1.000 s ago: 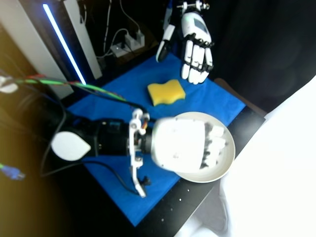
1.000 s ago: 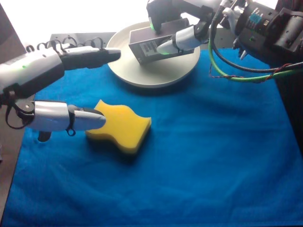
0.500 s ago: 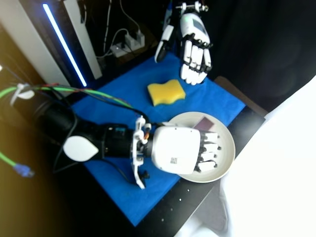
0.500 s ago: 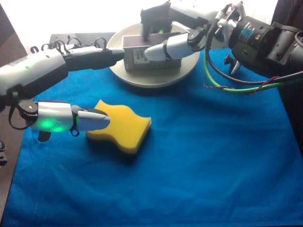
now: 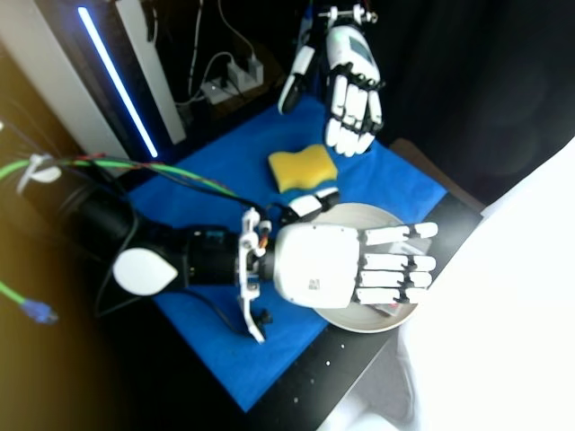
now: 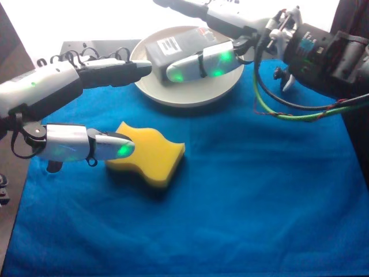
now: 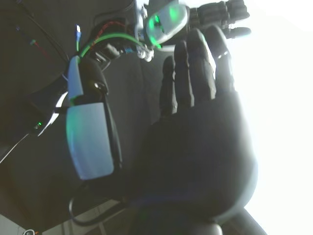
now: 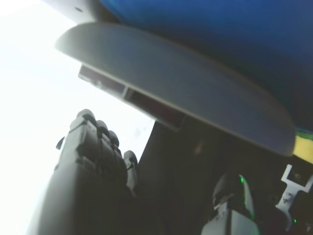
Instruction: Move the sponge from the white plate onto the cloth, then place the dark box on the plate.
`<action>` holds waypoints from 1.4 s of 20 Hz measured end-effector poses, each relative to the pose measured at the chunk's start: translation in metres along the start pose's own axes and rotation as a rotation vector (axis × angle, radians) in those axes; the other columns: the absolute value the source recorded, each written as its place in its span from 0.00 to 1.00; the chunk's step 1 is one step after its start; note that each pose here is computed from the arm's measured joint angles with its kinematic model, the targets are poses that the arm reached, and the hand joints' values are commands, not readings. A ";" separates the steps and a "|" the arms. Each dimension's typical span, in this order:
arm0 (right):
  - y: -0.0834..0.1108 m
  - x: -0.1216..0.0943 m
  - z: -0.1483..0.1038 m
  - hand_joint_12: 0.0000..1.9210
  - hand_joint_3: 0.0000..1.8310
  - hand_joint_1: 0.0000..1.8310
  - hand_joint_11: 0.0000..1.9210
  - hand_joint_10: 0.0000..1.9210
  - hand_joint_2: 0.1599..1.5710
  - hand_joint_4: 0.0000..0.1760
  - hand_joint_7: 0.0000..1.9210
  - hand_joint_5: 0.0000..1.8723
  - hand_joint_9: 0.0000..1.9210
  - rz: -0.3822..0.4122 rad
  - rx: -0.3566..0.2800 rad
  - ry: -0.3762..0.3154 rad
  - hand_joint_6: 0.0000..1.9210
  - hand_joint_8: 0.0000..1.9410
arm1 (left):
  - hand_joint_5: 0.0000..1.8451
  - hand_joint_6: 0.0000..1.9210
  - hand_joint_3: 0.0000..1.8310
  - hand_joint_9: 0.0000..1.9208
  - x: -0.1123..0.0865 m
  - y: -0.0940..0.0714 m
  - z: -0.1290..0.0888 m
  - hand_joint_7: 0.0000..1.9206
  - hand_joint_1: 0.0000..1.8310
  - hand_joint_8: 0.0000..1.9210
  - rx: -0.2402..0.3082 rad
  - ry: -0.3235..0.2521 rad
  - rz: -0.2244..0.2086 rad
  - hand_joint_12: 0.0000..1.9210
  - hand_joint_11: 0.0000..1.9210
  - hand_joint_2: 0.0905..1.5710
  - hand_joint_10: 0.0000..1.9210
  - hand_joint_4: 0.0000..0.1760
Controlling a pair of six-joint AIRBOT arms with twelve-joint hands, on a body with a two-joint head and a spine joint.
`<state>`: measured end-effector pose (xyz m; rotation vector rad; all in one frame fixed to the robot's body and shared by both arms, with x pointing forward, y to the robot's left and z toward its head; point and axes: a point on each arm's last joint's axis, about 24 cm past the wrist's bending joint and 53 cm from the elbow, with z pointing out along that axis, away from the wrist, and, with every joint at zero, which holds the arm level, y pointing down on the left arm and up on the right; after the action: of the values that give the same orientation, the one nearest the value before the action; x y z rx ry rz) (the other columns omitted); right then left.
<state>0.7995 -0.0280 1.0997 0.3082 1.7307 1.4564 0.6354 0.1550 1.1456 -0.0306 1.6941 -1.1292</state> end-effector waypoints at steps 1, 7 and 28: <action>0.002 -0.002 -0.004 0.00 0.00 0.32 0.00 0.00 0.47 1.00 0.00 0.00 0.00 -0.002 -0.009 0.005 0.00 0.00 | 0.16 0.00 0.00 0.19 0.000 0.000 0.000 0.18 0.43 0.00 -0.001 0.000 -0.001 0.48 0.00 0.62 0.00 0.15; 0.040 -0.030 -0.039 0.00 0.00 0.33 0.00 0.00 0.48 1.00 0.00 0.00 0.00 -0.017 -0.123 0.005 0.00 0.00 | 0.16 0.00 0.00 0.20 0.005 0.006 -0.006 0.18 0.44 0.00 -0.021 0.001 -0.027 0.48 0.00 0.61 0.01 0.16; 0.049 -0.048 -0.286 0.00 0.00 0.37 0.00 0.00 0.53 1.00 0.06 0.07 0.01 0.070 -0.200 -0.203 0.00 0.00 | 0.05 0.00 0.00 0.08 -0.043 0.000 -0.088 0.06 0.27 0.00 -0.047 -0.262 -0.049 0.29 0.00 0.58 0.00 0.56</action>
<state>0.6092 -0.2437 1.1588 0.3977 1.4138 1.5774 0.5878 0.2345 1.1773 -0.2406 1.4919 -1.0717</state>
